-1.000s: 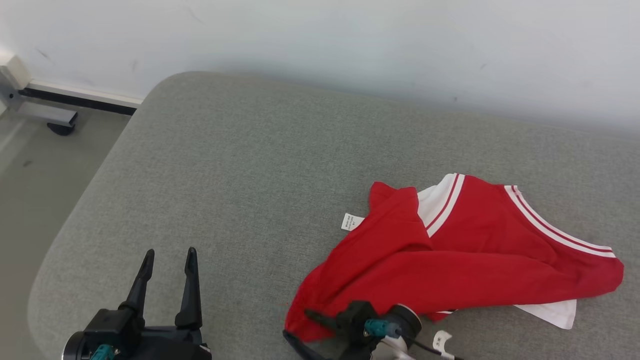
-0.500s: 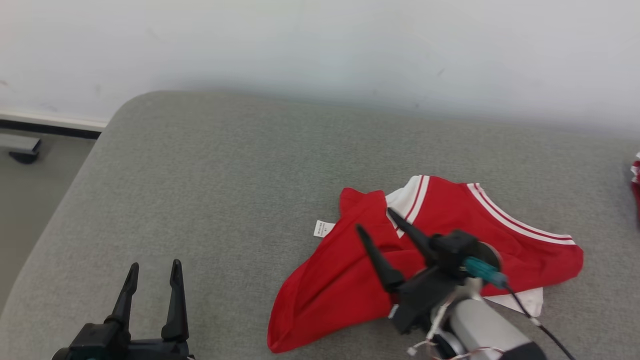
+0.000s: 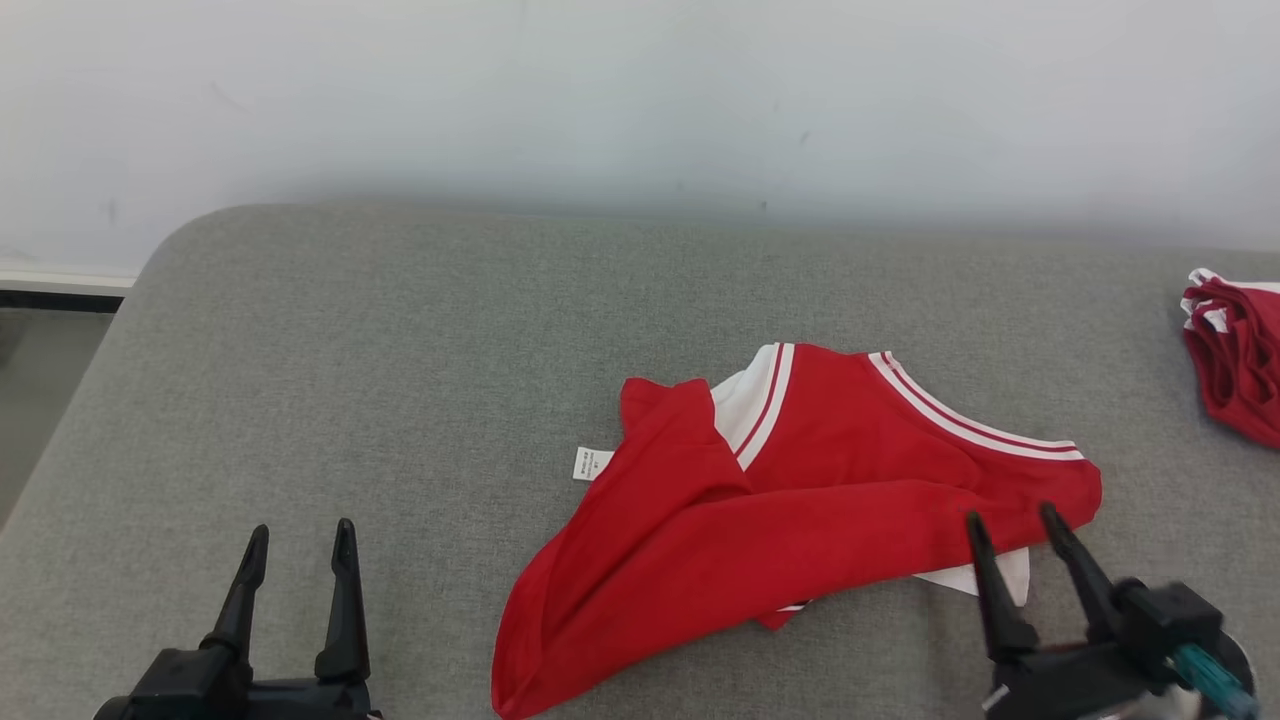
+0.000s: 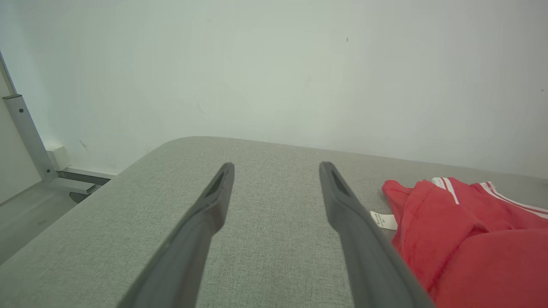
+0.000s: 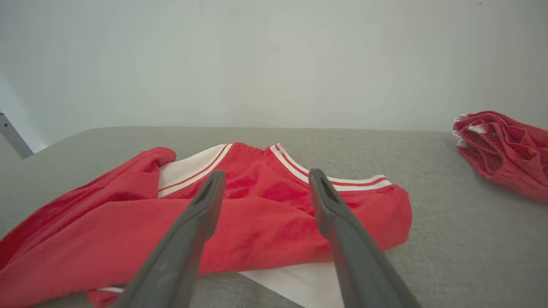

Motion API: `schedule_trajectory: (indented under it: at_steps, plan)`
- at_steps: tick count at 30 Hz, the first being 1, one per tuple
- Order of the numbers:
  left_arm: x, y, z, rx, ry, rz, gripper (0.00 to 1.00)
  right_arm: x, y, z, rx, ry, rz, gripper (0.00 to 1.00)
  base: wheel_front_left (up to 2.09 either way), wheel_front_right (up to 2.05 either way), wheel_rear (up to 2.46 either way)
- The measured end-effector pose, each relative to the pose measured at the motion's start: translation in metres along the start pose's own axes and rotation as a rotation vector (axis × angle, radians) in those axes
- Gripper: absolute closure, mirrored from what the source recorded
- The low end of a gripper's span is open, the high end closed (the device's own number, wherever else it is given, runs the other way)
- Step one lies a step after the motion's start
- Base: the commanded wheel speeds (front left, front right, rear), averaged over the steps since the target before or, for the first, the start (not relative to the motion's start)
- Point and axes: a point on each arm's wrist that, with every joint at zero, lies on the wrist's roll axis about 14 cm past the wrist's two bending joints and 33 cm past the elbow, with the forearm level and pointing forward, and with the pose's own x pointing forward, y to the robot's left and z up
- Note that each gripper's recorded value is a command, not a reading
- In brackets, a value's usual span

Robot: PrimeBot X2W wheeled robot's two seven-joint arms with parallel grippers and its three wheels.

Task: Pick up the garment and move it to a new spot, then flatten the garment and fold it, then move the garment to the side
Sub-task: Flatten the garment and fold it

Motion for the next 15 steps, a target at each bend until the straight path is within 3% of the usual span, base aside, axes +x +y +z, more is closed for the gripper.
schedule_trajectory:
  at_steps: [5,15]
  plan:
    - [0.002,-0.001,-0.002,0.000,0.006,-0.005,0.00,-0.015,-0.023,-0.013,0.009,0.035,-0.083,0.00,0.00,0.00,0.00]
    - [-0.001,0.001,-0.002,0.008,0.009,-0.001,0.00,-0.015,-0.040,-0.040,0.021,0.138,-0.140,0.00,0.00,0.00,0.00]
